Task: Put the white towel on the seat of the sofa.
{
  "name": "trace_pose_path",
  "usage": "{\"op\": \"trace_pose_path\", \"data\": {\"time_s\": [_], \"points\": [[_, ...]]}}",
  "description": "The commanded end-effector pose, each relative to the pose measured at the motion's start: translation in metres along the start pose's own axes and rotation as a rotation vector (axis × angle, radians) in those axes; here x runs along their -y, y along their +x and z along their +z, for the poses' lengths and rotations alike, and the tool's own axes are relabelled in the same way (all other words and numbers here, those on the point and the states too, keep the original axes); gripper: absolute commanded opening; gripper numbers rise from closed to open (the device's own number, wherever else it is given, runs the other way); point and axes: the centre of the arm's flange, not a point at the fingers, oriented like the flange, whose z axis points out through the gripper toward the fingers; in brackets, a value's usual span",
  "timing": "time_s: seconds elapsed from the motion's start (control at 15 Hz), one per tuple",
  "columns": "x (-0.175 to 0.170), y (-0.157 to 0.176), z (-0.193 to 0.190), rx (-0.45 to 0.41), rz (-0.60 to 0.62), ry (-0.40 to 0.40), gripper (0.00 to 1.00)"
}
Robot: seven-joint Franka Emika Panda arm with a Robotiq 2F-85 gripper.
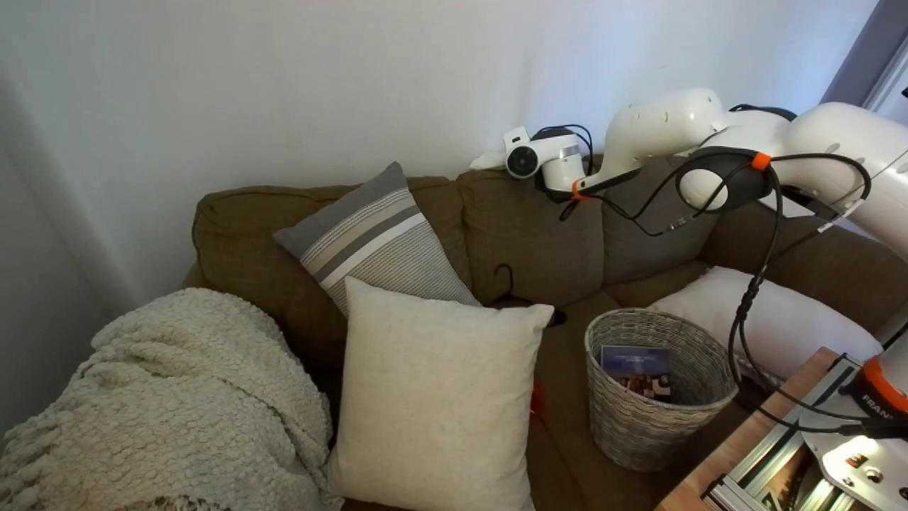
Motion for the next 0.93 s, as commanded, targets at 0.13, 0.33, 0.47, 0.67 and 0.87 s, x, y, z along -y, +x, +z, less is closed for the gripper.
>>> {"op": "trace_pose_path", "data": {"time_s": [0.13, 0.33, 0.47, 0.67, 0.87], "points": [[-0.092, -0.033, -0.046, -0.015, 0.093, 0.037, 0.03], [-0.126, -0.044, -0.064, 0.025, 0.156, 0.043, 0.03], [-0.144, -0.048, -0.08, 0.061, 0.203, 0.027, 0.03], [-0.17, -0.056, -0.101, 0.158, 0.306, -0.038, 0.03], [-0.196, -0.069, -0.125, 0.284, 0.38, -0.144, 0.03]]}}
